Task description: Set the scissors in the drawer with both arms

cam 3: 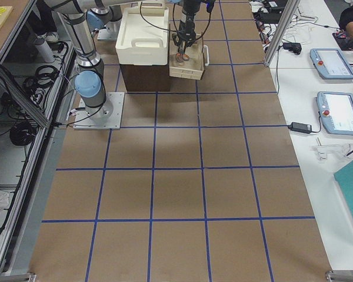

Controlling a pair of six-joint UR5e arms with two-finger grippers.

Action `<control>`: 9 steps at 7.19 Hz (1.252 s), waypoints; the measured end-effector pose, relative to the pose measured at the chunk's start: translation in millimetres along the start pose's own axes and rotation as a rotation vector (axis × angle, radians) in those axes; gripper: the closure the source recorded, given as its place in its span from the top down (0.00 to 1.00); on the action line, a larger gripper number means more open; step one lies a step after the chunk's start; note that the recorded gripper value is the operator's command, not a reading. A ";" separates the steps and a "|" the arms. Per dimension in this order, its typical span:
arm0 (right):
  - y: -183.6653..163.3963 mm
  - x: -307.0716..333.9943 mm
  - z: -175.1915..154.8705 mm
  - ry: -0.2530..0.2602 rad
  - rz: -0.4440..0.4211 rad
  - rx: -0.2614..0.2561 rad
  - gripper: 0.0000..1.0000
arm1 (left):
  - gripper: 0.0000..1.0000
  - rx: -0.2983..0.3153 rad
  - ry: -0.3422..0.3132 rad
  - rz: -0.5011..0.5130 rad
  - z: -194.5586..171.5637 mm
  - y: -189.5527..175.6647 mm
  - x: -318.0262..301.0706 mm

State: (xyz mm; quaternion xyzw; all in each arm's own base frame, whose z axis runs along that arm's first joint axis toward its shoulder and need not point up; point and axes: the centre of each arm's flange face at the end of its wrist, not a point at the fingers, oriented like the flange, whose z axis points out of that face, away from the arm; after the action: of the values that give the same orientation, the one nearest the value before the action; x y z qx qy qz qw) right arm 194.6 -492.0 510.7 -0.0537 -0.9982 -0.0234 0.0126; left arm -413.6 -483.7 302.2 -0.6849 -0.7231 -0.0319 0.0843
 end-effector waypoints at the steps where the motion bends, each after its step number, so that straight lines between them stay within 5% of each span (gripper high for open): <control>1: -2.0 -1.0 -0.1 -0.007 -0.005 0.010 1.00 | 0.63 -0.002 0.003 0.004 2.3 -1.8 2.0; 3: -8.0 -2.9 -2.4 -0.022 -0.011 0.049 1.00 | 0.86 0.003 0.002 0.010 4.2 -3.0 3.5; 6: -8.9 -3.2 0.7 -0.025 -0.013 0.057 1.00 | 0.87 0.044 -0.062 0.010 -19.8 0.1 3.3; 9: -9.1 -3.0 4.0 -0.024 -0.014 0.061 1.00 | 0.88 0.092 -0.136 -0.087 -73.8 52.9 -20.6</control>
State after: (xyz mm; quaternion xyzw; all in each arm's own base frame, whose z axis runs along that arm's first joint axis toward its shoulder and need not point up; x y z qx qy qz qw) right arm 196.5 -501.1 506.1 -0.0464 -0.9989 0.0077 0.0021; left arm -354.2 -512.7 367.7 -0.6490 -0.7568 0.0442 0.0649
